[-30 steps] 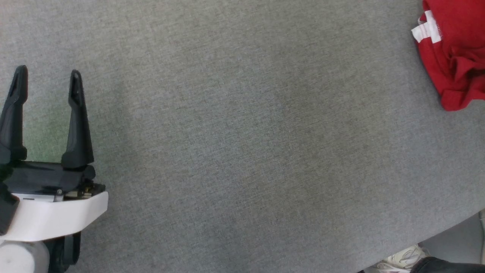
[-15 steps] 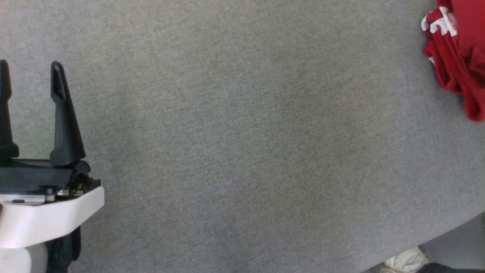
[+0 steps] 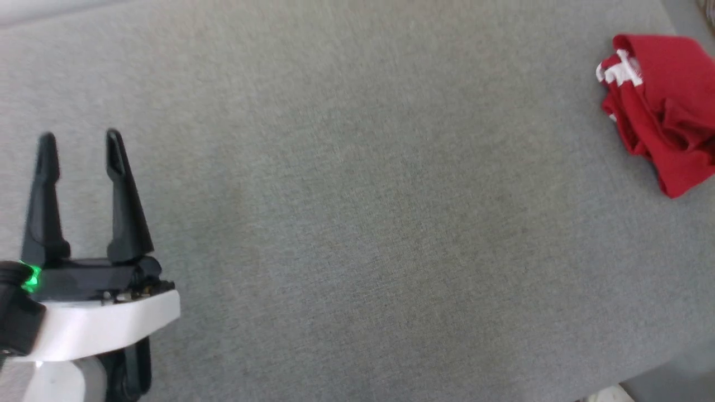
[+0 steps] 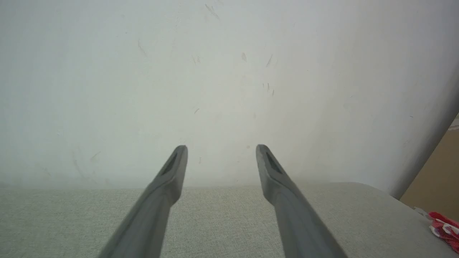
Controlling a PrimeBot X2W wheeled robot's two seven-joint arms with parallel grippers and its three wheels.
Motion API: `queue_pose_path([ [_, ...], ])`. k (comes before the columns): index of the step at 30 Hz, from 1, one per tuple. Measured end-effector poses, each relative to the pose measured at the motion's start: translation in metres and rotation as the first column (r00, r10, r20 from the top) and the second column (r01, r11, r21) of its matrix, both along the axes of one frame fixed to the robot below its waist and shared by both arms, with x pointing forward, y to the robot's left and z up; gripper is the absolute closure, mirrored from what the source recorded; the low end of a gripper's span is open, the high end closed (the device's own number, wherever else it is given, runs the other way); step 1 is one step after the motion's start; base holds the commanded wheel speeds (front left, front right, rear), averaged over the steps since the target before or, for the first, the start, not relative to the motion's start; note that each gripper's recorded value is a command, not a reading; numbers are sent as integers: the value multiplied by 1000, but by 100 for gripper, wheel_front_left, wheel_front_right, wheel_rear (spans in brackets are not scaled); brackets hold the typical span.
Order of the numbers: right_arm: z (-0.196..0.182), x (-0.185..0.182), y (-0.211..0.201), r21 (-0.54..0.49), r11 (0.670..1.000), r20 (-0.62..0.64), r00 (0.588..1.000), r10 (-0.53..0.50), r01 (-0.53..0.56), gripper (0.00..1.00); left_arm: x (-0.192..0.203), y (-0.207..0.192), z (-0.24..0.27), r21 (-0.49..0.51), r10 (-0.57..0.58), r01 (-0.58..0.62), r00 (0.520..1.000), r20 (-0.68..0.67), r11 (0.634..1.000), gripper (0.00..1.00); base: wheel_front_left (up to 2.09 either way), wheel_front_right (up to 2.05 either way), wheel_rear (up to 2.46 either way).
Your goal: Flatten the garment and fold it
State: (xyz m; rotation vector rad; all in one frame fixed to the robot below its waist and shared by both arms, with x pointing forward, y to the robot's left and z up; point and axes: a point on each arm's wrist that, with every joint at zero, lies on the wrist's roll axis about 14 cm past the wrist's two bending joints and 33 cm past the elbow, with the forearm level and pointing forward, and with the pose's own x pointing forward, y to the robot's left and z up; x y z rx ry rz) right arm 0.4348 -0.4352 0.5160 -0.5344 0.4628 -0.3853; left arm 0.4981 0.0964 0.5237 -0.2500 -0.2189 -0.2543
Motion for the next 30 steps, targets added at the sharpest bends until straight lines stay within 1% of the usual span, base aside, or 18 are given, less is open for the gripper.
queue_pose_path([
  [4, 15, -6, 18, 63, 998, 119, 993, 14, -21, 0, -13, 7, 9, -1, 25, -25, 1000, -3, 1000, 0, 0, 0, 0],
  [7, 29, -7, 39, 103, 992, 219, 975, 47, -71, 0, -24, 12, 16, 0, 44, -44, 999, 0, 999, 0, 0, 0, 0],
  [10, 43, -6, 67, 128, 981, 324, 941, 97, -145, 0, -35, 19, 21, 7, 68, -68, 998, 0, 998, 0, 0, 0, 0],
  [16, 67, -11, 120, 159, 947, 506, 847, 165, -279, 0, -56, 37, 26, 45, 128, -128, 992, -1, 991, 0, 0, 0, 0],
  [19, 70, -16, 146, 178, 924, 555, 810, 190, -339, 0, -68, 44, 29, 52, 155, -155, 988, -4, 987, 0, 0, 0, 0],
  [22, 67, -23, 169, 199, 900, 581, 786, 211, -389, 0, -80, 52, 30, 57, 184, -183, 983, -10, 981, 0, 0, 0, 0],
  [25, 61, -30, 186, 220, 879, 595, 772, 223, -423, 0, -92, 59, 31, 62, 206, -205, 978, -11, 977, 0, 0, 0, 0],
  [28, 51, -35, 202, 239, 860, 592, 770, 238, -450, 0, -103, 66, 31, 66, 228, -226, 974, -13, 972, 0, 0, 0, 0],
  [30, 45, -39, 207, 247, 855, 591, 770, 240, -456, 0, -109, 69, 31, 78, 237, -235, 971, -12, 969, 0, 0, 0, 0],
])
